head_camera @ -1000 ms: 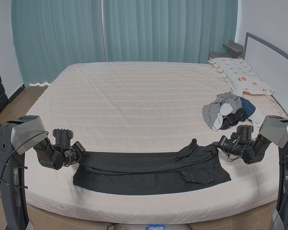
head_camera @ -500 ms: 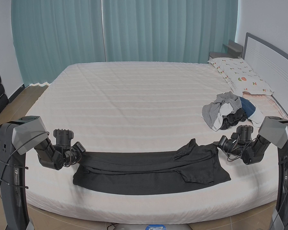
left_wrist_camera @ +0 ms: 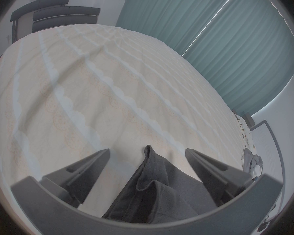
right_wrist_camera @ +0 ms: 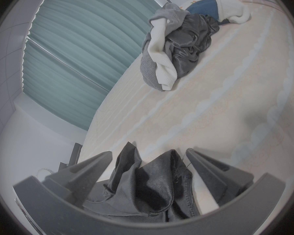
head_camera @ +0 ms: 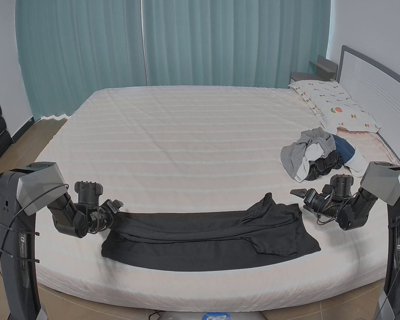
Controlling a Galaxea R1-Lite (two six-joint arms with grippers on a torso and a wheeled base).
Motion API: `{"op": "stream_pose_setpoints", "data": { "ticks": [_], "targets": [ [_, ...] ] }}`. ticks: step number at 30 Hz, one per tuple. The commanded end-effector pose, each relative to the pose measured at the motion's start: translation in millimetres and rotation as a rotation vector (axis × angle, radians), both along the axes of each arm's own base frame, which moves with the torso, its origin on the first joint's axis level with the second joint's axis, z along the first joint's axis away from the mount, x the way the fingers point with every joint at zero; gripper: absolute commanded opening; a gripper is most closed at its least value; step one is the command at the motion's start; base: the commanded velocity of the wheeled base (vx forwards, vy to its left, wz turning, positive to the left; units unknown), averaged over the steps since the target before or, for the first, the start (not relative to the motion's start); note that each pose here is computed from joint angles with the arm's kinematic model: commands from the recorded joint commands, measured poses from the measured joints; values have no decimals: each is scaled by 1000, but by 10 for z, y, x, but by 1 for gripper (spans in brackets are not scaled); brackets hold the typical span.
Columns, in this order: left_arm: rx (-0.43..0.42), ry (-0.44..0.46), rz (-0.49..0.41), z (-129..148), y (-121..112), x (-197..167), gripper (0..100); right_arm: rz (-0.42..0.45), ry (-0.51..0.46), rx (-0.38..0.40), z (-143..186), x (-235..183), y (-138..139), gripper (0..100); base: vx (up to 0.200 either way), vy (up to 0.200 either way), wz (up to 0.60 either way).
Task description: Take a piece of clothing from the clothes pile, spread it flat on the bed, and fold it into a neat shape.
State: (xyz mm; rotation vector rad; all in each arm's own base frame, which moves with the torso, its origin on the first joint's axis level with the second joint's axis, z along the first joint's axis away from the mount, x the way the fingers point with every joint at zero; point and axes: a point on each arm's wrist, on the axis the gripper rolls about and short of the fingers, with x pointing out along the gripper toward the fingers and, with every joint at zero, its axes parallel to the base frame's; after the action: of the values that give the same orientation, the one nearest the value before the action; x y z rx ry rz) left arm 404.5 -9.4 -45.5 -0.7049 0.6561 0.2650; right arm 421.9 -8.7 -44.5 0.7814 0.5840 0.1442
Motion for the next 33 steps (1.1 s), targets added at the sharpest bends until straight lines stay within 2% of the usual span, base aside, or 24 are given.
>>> {"op": "stream_pose_setpoints", "data": {
  "ticks": [1,6,10,14,19,25,30,33],
  "targets": [
    [-1,-24,8,147,27,-45,100,-19,-44,-2,265,-81,-78,100,0,0,0],
    [-33,-115,-20,697,61,-225,100,-12,-82,-2,632,-259,-43,100,0,0,0],
    [-40,-109,-22,812,60,-310,100,1,-62,4,814,-591,10,100,0,0,0],
    [-51,-32,-19,778,60,-567,100,-6,18,43,818,-921,56,100,0,0,0],
    [-152,71,22,675,-46,-909,100,-28,121,94,641,-1243,163,100,-160,0,0],
    [-246,147,70,568,-165,-1067,100,-59,152,194,516,-1444,224,100,-167,0,0],
    [-249,172,65,518,-222,-1084,100,-70,156,194,335,-1456,222,100,0,0,0],
    [-198,219,56,345,-348,-1095,100,-58,169,187,192,-1489,274,100,0,0,0]
  ]
}}
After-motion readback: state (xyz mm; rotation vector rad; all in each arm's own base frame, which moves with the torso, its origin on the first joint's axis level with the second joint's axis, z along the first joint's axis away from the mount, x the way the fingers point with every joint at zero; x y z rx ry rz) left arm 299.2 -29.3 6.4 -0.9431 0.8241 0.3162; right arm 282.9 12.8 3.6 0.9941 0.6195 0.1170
